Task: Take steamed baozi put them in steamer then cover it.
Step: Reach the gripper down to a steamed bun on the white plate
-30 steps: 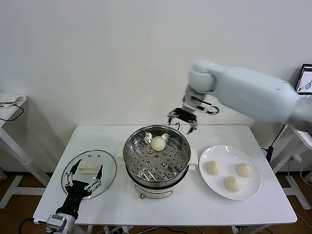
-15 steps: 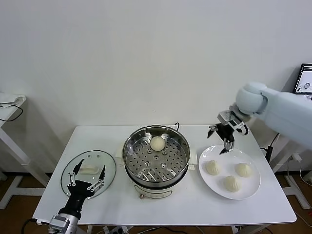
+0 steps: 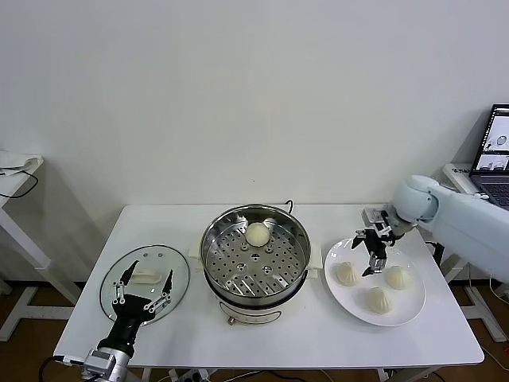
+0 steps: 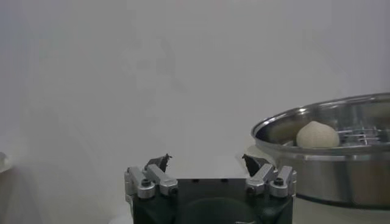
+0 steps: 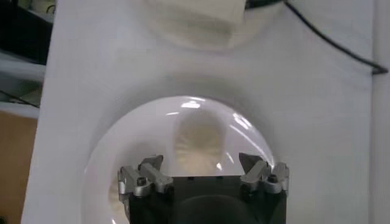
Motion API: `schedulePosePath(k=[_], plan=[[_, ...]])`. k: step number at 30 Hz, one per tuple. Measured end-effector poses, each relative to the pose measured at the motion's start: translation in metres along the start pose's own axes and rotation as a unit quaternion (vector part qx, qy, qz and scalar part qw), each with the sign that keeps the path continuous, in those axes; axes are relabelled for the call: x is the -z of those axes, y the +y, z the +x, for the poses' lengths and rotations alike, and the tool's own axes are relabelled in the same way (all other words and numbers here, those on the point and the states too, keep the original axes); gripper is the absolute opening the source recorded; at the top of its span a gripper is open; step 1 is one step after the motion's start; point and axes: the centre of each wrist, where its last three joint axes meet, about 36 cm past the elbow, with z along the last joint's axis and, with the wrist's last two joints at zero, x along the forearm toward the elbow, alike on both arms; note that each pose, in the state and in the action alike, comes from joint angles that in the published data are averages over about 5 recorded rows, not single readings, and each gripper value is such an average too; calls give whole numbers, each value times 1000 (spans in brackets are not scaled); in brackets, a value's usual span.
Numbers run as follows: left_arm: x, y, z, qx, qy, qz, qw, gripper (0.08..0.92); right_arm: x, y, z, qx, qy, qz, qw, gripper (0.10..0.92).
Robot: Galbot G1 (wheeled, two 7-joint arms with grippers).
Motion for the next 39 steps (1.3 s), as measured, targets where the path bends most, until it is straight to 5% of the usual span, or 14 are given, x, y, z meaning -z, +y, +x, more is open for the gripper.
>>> schedulePosePath(k=[27, 39], plan=[[-11, 0, -6, 0, 9, 4, 1000, 823, 0, 0, -61, -8, 3, -27, 1000, 823], [-11, -1, -6, 1, 8, 5, 1000, 823, 2, -3, -63, -13, 4, -24, 1000, 721]])
